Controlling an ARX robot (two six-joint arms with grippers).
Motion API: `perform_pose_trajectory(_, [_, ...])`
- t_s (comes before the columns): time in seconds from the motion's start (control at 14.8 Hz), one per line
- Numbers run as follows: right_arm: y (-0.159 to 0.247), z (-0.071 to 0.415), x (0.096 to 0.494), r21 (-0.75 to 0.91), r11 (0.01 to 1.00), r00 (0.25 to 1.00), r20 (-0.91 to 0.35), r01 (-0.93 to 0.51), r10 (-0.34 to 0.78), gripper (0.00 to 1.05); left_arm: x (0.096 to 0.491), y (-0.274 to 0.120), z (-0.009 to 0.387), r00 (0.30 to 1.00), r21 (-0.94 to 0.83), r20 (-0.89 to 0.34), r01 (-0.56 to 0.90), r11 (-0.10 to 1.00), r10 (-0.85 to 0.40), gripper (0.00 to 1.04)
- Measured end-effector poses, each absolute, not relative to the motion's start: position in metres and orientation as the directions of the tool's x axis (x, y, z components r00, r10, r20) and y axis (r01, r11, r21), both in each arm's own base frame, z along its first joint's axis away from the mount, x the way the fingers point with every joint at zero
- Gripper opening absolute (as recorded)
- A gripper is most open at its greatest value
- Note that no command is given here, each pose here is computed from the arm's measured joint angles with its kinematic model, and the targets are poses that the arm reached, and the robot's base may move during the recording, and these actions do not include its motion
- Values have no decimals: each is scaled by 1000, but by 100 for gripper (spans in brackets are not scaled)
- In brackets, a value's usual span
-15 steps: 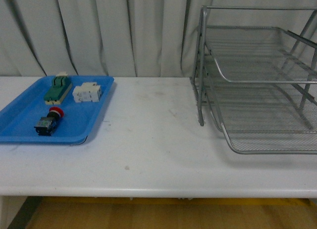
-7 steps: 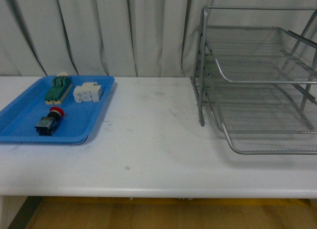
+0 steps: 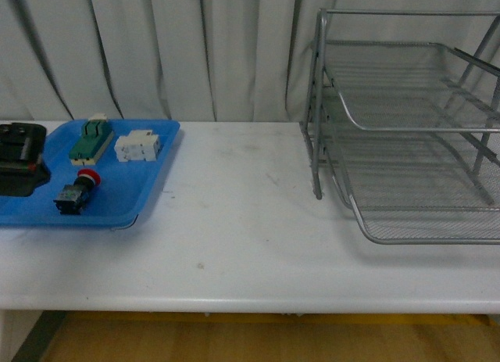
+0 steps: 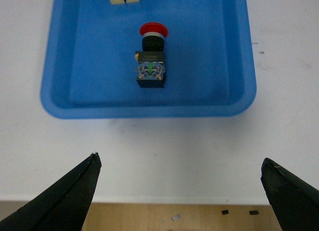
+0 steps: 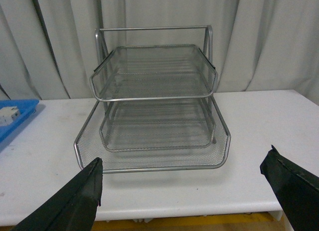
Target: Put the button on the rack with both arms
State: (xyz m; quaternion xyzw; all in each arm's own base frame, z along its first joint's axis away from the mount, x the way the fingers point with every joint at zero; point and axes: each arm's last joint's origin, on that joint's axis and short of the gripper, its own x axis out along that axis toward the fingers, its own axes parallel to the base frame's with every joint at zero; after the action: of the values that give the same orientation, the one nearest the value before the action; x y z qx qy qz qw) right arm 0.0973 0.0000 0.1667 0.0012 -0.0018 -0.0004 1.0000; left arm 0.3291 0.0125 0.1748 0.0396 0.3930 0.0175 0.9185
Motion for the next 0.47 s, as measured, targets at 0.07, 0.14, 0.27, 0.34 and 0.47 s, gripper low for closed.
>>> perform_pose_trajectory(0.07, [0,167,97,2,1000,1000,4,1,-1,98,352,16,161,650,79,-758,9,997,54,98])
perform_pose_trajectory(0.14, [0,167,97,2,1000,1000,4,0,0,98,371,19,145,606,75,-794,25,997,45,98])
perform_pose_trajectory(0.27, [0,167,97,3,1000,1000,4,0,0,98,437,37,112,556,72,-829,11,997,53,98])
perform_pose_trajectory(0.34, [0,167,97,2,1000,1000,4,0,0,98,458,43,90,523,62,-851,22,998,41,98])
perform_pose_trajectory(0.47, [0,167,97,2,1000,1000,4,0,0,98,463,43,74,528,61,-849,36,997,33,98])
